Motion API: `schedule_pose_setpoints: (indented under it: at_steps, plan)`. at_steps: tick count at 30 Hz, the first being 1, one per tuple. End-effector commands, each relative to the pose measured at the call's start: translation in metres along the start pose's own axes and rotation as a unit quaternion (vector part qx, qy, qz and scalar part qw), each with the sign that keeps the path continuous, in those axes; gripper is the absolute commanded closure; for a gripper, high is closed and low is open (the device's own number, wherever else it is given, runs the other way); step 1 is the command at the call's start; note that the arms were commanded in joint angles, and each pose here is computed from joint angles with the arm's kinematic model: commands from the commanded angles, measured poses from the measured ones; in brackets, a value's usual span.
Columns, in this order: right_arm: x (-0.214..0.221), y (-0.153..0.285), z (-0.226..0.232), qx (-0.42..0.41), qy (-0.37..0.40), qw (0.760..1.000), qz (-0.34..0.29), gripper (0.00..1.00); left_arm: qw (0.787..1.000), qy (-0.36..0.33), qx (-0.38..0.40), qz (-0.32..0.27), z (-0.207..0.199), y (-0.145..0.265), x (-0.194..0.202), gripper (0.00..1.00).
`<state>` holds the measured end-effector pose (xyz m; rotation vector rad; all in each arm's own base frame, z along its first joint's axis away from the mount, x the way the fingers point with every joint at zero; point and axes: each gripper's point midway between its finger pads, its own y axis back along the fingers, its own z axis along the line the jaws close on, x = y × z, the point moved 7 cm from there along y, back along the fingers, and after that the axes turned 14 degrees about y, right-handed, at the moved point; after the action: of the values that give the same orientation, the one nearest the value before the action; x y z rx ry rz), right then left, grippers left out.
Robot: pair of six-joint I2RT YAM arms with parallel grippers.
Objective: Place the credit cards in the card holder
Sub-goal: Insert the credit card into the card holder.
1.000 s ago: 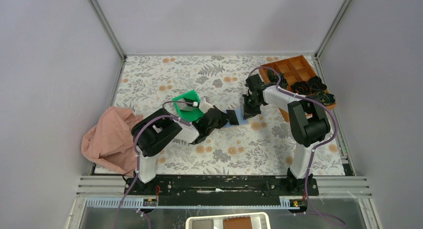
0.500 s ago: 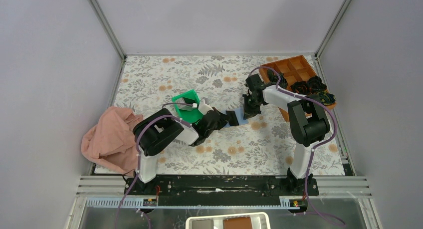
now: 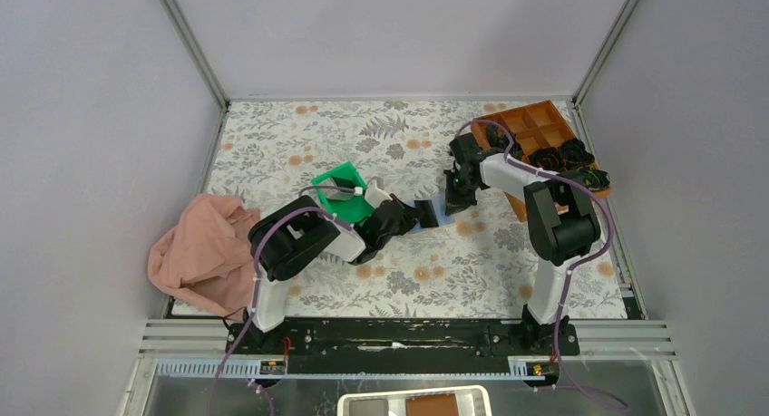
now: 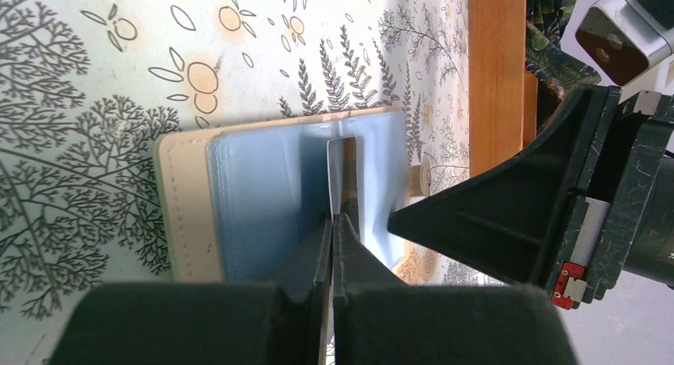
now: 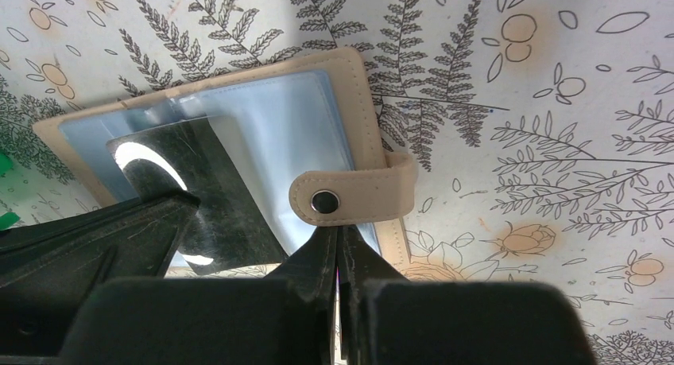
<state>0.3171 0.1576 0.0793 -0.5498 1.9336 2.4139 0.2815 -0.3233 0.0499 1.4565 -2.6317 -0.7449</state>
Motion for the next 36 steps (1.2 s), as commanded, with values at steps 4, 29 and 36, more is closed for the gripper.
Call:
schedule_pose_setpoints:
  at_steps: [4, 29, 36]
  plan:
    - [0.0, -0.012, -0.006, 0.02, 0.007, 1.0, 0.011, 1.0, 0.993, -0.06, -0.089, 0.05, 0.05, 0.0, 0.025, 1.0]
    - [0.009, -0.013, -0.014, 0.046, 0.002, 0.999, 0.028, 1.0, 0.988, -0.02, -0.149, -0.038, 0.067, 0.017, 0.006, 1.0]
    - [0.01, -0.014, -0.015, 0.048, 0.004, 0.998, 0.033, 1.0, 0.987, -0.024, -0.153, -0.051, 0.068, 0.015, 0.002, 1.0]
